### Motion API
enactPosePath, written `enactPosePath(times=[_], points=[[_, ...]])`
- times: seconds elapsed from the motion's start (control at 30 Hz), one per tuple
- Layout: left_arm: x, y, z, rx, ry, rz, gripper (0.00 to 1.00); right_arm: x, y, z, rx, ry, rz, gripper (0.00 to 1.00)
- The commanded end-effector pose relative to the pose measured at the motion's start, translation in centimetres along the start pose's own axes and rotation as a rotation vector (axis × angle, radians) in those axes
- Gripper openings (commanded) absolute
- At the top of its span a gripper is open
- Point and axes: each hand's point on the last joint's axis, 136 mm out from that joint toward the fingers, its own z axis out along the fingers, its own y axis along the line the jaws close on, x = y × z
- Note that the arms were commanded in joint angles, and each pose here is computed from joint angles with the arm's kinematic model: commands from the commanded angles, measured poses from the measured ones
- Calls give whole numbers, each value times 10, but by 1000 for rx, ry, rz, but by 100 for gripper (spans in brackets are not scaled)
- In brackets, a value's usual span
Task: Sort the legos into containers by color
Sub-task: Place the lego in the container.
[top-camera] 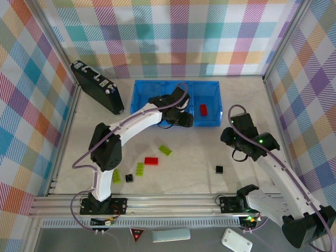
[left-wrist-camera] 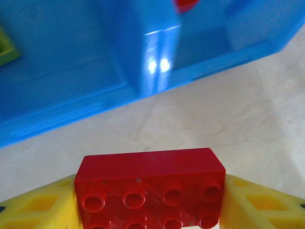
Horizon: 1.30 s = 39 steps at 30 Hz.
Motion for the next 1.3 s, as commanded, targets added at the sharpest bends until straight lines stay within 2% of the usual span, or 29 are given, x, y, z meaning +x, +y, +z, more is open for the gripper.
enactPosePath(times=[0.0,0.17,0.33,0.37,0.43,0.6,0.9,1.27], points=[[-5,-29,5,46,9,83,61,9,-15,-2,48,18,12,47],[-29,-64,10,120,-71,259,60,9,-16,-6,46,17,20,47],[-57,-80,7,147,-212,490,63,8,-16,-9,40,11,32,47],[-62,-82,6,146,-230,534,61,8,-15,-10,38,12,33,47],[-64,-88,6,163,-246,633,58,7,-15,-13,36,8,31,47],[-69,-98,12,189,-285,804,59,2,-19,-23,40,-19,33,46],[-86,-88,51,156,-270,915,57,5,-25,-33,41,-29,51,46],[-89,-39,91,-40,-186,970,57,9,-27,-31,44,-16,55,46]])
